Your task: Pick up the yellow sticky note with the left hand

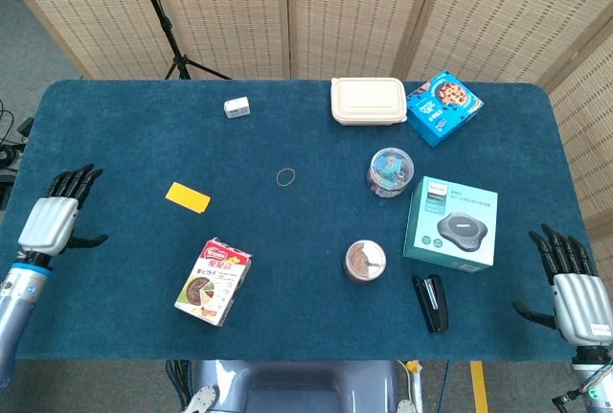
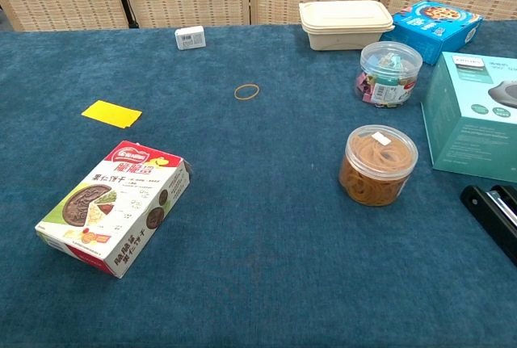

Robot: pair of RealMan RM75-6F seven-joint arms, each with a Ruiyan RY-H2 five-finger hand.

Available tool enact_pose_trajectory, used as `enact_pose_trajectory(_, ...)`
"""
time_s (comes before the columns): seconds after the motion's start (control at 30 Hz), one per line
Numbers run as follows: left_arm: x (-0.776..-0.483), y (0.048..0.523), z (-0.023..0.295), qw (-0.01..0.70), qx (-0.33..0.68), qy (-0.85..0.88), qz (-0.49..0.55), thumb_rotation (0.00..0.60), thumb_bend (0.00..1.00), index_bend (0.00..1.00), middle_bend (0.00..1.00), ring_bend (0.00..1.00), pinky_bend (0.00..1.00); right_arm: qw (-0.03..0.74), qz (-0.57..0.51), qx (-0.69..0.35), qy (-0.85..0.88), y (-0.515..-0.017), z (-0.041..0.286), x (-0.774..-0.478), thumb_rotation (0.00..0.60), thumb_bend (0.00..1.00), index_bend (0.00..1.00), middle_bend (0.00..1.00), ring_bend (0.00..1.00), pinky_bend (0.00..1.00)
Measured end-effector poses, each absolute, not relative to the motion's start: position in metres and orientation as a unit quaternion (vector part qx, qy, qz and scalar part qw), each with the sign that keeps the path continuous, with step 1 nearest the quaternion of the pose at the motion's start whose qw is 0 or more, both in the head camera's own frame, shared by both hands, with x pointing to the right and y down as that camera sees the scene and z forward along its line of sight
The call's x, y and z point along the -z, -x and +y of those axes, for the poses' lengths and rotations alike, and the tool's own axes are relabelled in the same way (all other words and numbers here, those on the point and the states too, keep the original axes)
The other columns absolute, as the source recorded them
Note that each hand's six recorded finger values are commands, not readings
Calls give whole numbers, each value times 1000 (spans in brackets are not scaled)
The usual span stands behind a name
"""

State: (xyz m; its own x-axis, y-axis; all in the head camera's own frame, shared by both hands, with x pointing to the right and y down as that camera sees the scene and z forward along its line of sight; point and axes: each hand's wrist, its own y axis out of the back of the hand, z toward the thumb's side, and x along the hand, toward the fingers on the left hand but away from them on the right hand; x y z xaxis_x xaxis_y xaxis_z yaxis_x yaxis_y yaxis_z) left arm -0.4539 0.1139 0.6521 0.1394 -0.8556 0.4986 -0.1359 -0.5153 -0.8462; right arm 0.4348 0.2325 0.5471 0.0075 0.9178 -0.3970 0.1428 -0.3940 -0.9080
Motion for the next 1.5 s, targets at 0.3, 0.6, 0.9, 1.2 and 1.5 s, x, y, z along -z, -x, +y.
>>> enact_pose_trajectory(0.3, -694, 419, 85, 320, 553, 691, 338, 600, 233, 0, 0, 0, 0, 331, -426, -573, 616, -442, 230, -557, 600, 0, 0, 0, 0, 0)
enact_pose_trajectory(0.6, -717, 394, 73, 319, 562, 693, 320, 600, 246, 0, 0, 0, 0, 322, -430, -578, 615, -448, 228, -561, 600, 0, 0, 0, 0, 0)
enact_pose_trajectory(0.9, -732, 387, 64, 324, 575, 684, 312, 600, 254, 0, 0, 0, 0, 313, -433, -580, 614, -453, 226, -564, 600, 0, 0, 0, 0, 0)
enact_pose_trajectory(1.2, -749, 379, 59, 324, 580, 682, 306, 600, 254, 0, 0, 0, 0, 308, -434, -584, 613, -456, 224, -566, 600, 0, 0, 0, 0, 0)
enact_pose_trajectory(1.5, -759, 378, 60, 322, 579, 680, 316, 600, 256, 0, 0, 0, 0, 303, -432, -587, 614, -457, 224, -570, 600, 0, 0, 0, 0, 0)
